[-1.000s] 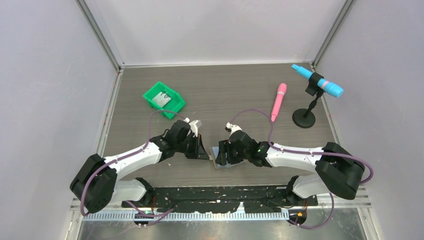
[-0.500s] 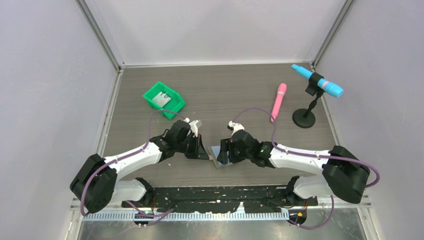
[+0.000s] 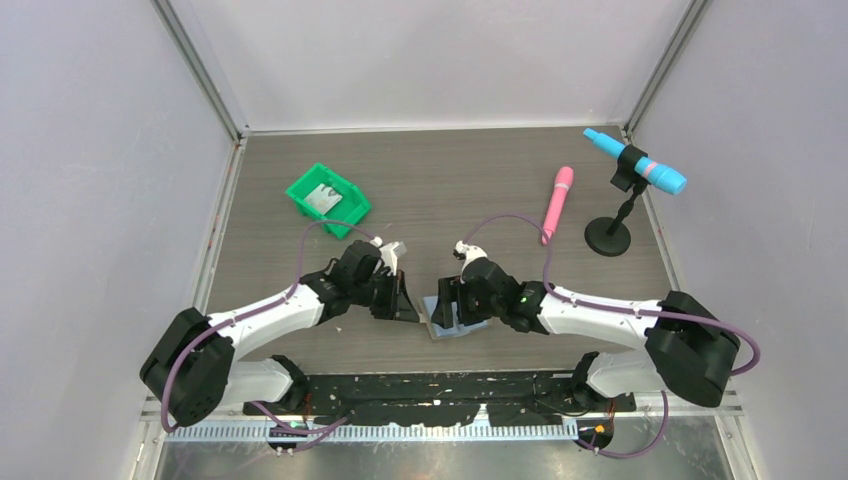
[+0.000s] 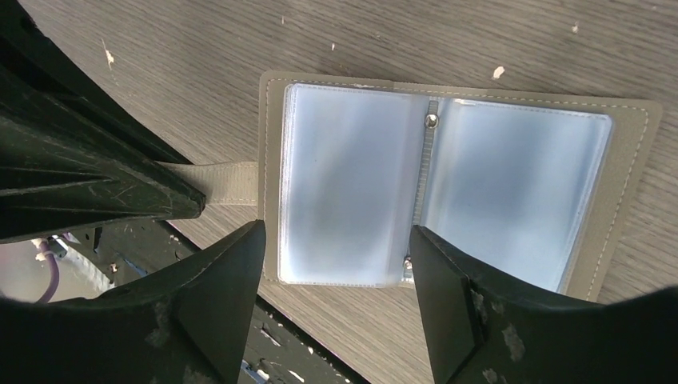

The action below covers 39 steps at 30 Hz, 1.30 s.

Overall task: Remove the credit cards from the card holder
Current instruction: Remove the credit card from the card holder.

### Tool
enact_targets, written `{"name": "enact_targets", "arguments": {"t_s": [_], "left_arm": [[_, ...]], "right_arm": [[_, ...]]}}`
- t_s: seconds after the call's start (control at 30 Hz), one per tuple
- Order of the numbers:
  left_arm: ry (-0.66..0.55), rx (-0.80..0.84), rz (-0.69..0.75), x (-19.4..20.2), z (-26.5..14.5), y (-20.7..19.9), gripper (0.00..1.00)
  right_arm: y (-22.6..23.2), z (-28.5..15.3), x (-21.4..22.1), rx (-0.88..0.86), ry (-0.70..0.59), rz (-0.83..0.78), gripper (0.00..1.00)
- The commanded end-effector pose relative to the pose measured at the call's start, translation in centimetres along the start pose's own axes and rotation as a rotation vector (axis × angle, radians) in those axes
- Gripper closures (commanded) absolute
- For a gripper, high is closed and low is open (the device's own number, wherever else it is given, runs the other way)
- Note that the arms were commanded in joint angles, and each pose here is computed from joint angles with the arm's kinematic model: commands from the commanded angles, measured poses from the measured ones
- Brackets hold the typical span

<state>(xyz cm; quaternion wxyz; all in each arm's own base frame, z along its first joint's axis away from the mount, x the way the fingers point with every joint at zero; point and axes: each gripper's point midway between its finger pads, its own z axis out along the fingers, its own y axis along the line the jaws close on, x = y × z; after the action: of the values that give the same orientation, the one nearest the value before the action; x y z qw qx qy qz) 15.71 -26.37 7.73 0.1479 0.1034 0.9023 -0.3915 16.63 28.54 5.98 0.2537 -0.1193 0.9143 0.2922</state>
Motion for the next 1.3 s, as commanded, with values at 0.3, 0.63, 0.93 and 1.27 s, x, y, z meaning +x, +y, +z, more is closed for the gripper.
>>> {"name": "enact_targets", "arguments": {"t_s": [0.3, 0.63, 0.93, 1.27], "left_arm": [[0.022, 0.072, 0.048, 0.2, -0.3, -1.4, 1.0], [0.04, 0.057, 0.069, 0.5, -0.4, -1.1, 1.0], [0.056, 0.042, 0.076, 0.7, -0.4, -0.8, 1.0], [0.06, 0.033, 0.081, 0.7, -0.4, -0.7, 1.0]], "right_arm": [[1.1, 1.1, -0.2, -0.033, 0.007, -0.017, 0.34], [0.3, 0.5, -0.5, 0.005, -0.019, -0.024, 0.44], [-0.6, -0.3, -1.1, 0.053, -0.057, -0.021, 0.42], [-0.7, -0.6, -1.4, 0.067, -0.066, -0.033, 0.41]]}}
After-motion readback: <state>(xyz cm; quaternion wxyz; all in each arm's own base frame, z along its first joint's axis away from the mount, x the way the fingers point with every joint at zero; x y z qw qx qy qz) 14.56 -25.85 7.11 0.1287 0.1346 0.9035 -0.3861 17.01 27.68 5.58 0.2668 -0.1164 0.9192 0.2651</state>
